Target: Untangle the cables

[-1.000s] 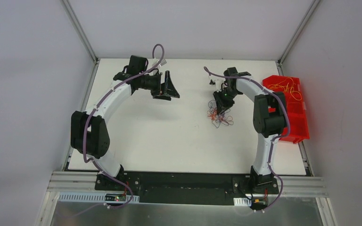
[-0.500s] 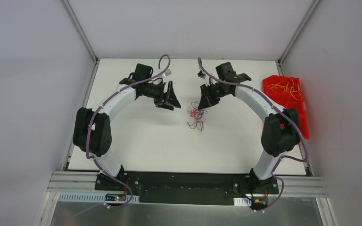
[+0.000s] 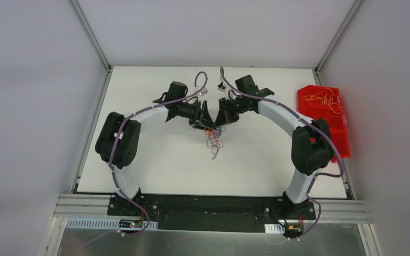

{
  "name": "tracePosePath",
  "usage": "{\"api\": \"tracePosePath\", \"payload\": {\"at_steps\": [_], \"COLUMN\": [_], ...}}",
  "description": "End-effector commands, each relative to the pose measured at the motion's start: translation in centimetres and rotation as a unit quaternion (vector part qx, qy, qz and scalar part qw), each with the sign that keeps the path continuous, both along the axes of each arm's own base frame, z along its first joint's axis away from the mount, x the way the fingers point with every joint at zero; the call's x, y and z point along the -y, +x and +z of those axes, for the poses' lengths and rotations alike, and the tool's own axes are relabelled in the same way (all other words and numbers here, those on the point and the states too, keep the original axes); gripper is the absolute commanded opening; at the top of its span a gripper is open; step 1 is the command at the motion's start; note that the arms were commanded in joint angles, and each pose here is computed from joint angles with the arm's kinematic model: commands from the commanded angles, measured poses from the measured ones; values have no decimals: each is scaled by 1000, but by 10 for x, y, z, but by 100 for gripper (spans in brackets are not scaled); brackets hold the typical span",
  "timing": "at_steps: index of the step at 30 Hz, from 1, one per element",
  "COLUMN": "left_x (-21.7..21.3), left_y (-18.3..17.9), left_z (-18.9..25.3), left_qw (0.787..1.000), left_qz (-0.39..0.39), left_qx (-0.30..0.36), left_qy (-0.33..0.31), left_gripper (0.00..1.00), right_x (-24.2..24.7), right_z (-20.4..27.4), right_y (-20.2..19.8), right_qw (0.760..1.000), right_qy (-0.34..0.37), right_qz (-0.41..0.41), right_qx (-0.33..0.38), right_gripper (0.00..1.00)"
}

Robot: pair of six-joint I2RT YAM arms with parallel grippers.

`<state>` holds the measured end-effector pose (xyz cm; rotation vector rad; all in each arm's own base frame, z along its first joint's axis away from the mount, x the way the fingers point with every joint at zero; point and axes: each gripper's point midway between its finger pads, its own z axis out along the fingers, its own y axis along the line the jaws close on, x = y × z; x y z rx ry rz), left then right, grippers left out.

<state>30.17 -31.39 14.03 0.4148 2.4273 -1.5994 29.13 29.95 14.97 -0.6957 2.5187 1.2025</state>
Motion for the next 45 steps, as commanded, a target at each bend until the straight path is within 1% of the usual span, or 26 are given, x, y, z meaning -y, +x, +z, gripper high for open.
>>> {"api": "tracePosePath", "payload": {"at_steps": [1, 2, 3, 4, 6, 9, 11, 13, 15, 18, 21, 24, 28, 33, 40, 41, 42, 43, 44, 45], "left_x": [-4, -9, -15, -19, -28, -37, -42, -47, -50, -53, -54, -55, -56, -57, -59, -59, -59, -59, -60, -62], "left_y": [12, 15, 19, 21, 22, 15, 8, 0, -6, -12, -13, -13, -14, -16, -16, -16, -17, -17, -18, -21], "left_z": [-11, -14, -15, -17, -23, -39, -50, -61, -69, -76, -79, -80, -83, -85, -85, -84, -82, -80, -76, -73], "left_qw": [999, 999, 999, 999, 998, 999, 999, 998, 998, 997, 997, 997, 997, 997, 996, 996, 997, 997, 997, 997], "left_qz": [25, 34, 42, 46, 50, 38, 32, 28, 23, 22, 23, 23, 21, 20, 20, 20, 20, 18, 17, 16], "left_qx": [1, 0, -1, -3, -13, -26, -36, -44, -49, -58, -59, -59, -61, -60, -58, -57, -55, -53, -49, -46], "left_qy": [-27, -28, -29, -28, -22, -5, 7, 17, 26, 36, 39, 42, 47, 54, 60, 60, 60, 59, 58, 59], "left_gripper": [34, 19, 8, 0, 0, 0, 0, 0, 0, 0, 0, 0, 0, 0, 0, 0, 0, 0, 0, 0], "right_x": [-17, -16, -15, -14, -8, 3, 12, 20, 22, 19, 15, 9, 2, -9, -22, -23, -23, -22, -20, -16], "right_z": [16, 14, 14, 14, 16, 21, 18, 4, -9, -27, -45, -60, -76, -86, -114, -117, -121, -122, -122, -119], "right_y": [5, 5, 6, 7, 10, 19, 28, 36, 42, 50, 53, 56, 64, 68, 67, 68, 70, 73, 75, 78], "right_qw": [999, 999, 999, 999, 999, 999, 998, 996, 995, 993, 992, 991, 988, 989, 988, 987, 986, 985, 983, 982], "right_qy": [41, 37, 33, 28, 22, 24, 10, -19, -39, -66, -91, -106, -128, -125, -143, -147, -153, -158, -165, -170], "right_qz": [-6, -8, -12, -15, -24, -44, -64, -82, -91, -95, -89, -83, -79, -76, -62, -62, -65, -68, -71, -75], "right_qx": [-15, -16, -16, -15, -10, -5, 7, 18, 12, 0, -6, -1, 18, 16, 12, 18, 23, 29, 36, 46], "right_gripper": [5, 10, 19, 26, 37, 53, 60, 62, 60, 51, 45, 45, 47, 49, 45, 41, 35, 24, 15, 9]}}
